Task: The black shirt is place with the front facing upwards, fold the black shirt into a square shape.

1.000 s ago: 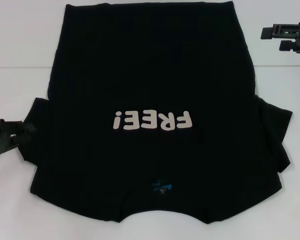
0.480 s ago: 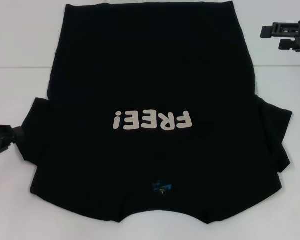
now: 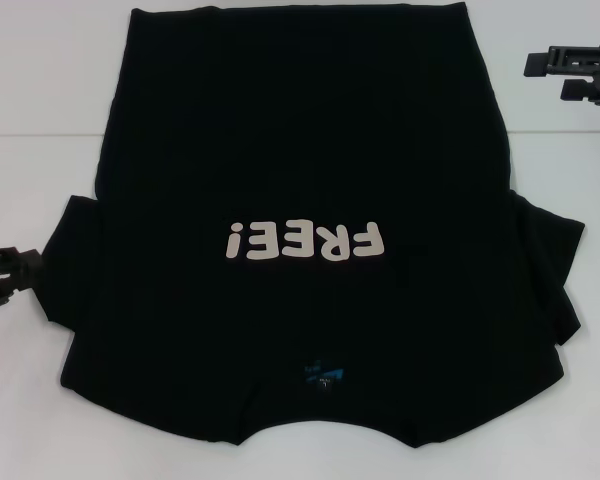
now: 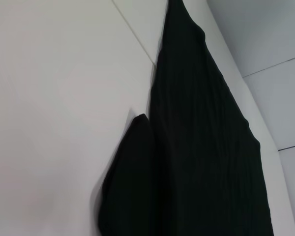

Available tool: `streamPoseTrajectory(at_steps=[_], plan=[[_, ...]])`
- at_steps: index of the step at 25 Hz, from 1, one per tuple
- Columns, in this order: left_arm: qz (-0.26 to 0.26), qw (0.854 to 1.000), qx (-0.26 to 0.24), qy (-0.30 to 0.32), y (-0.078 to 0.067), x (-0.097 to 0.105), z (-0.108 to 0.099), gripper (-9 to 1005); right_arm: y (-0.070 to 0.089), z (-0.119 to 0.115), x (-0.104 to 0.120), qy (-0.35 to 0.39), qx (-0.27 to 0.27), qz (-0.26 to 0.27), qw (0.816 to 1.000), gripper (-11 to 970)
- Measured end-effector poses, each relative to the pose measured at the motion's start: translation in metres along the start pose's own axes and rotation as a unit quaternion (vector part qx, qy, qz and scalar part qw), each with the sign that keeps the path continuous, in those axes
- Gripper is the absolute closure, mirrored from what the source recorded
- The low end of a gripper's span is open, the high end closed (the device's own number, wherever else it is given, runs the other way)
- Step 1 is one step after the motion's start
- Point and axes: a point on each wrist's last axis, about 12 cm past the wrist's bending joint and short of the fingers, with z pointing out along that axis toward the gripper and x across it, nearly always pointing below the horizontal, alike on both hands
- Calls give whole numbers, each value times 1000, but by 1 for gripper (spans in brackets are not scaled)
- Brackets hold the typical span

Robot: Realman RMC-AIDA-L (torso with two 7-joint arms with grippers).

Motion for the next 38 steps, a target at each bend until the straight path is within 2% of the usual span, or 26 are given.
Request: streamPoseTrajectory(at_steps=[4,9,21,33,38], plan=[[-7,1000,1,1,1,2,1,744,0,0,0,-1,0,1,1000,45],[-25,1000,-9,-7,6,3,4,589,0,-1,0,-2,0,1,1000,44],[-40,998,-50,-14,20,11,14,600,-1,-1,0,-2,0,2,1000,44],[-18,997,-74,-7,19,12,25,602,-4,-2,4,0,3,7,1000,44],[-10,997,-72,-2,15,10,31,602,-6,-2,6,2,3,11,1000,44]])
